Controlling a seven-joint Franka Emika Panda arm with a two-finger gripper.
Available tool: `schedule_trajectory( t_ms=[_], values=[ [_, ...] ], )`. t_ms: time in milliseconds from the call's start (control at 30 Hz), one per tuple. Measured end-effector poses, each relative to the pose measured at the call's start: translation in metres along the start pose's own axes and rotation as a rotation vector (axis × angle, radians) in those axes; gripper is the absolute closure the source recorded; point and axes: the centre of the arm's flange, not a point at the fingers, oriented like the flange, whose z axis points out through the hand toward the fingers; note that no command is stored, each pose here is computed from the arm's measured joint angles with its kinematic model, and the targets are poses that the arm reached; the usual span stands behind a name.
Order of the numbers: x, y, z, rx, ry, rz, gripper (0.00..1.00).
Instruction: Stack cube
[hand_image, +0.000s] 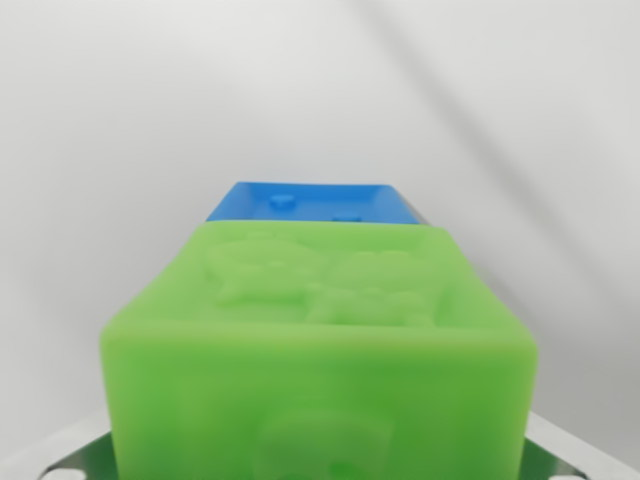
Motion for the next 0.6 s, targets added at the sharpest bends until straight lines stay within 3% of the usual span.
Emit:
schedule_trajectory(
  t_ms=[433,467,600],
  values=[
    [0.0000,-0.0001,0.0066,0.0002,-0.0001,-0.001,1.00],
    [0.0001,-0.0001,0.0067,0.0002,-0.0001,-0.001,0.00],
    [0.0002,-0.0001,0.0067,0.0002,0.0003,-0.002,0.00]
  ],
)
